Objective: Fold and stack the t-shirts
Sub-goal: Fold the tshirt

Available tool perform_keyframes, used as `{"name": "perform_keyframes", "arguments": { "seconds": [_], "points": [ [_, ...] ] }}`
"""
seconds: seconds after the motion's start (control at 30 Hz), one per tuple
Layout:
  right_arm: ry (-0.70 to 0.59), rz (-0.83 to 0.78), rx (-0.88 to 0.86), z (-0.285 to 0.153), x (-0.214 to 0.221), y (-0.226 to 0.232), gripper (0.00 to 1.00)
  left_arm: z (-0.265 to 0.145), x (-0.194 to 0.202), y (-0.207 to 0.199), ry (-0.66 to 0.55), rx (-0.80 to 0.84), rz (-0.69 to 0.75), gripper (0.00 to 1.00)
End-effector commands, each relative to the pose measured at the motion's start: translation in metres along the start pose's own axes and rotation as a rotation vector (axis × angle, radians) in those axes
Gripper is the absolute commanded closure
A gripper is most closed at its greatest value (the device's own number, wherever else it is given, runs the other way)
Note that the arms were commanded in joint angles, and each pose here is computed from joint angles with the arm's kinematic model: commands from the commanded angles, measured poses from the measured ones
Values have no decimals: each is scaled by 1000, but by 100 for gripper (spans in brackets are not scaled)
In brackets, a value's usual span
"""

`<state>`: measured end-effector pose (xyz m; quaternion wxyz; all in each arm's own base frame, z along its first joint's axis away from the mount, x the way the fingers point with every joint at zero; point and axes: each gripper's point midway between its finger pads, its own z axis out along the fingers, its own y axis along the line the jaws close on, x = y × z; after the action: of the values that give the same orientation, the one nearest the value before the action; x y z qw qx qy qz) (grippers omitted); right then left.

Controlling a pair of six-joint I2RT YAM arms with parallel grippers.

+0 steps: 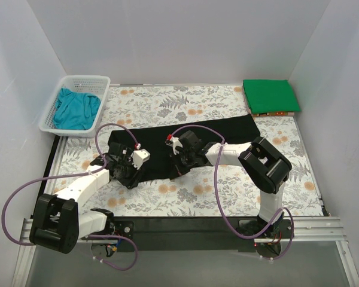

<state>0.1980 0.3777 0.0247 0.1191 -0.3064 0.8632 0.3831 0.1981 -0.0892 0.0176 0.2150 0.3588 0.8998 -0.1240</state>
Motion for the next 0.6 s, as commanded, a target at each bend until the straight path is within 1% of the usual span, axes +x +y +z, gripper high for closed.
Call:
{"name": "perform_keyframes", "arguments": {
  "seconds": [0.0,0.13,0.17,0.3,0.4,0.43,0.47,0.57],
  "points": [
    [12,-7,-12,2,1,3,99,-1,-9,2,-6,7,-32,59],
    [17,-1,-32,1,-1,5,99,5,-8,2,-4,16,-31,65],
    [18,2,-33,2,-1,5,99,6,-7,2,-4,17,-29,72],
    [19,5,-50,1,-3,6,99,15,5,6,44,-16,-22,85],
    [14,6,-59,-1,-5,8,99,17,7,7,54,-37,-10,90],
    [14,3,-66,-2,-5,10,99,16,9,6,53,-40,-6,97],
    [14,4,-70,-2,-6,10,99,15,10,6,51,-42,-1,100],
    [14,2,-95,-5,-8,15,99,8,2,7,28,-50,19,100]
  ]
}}
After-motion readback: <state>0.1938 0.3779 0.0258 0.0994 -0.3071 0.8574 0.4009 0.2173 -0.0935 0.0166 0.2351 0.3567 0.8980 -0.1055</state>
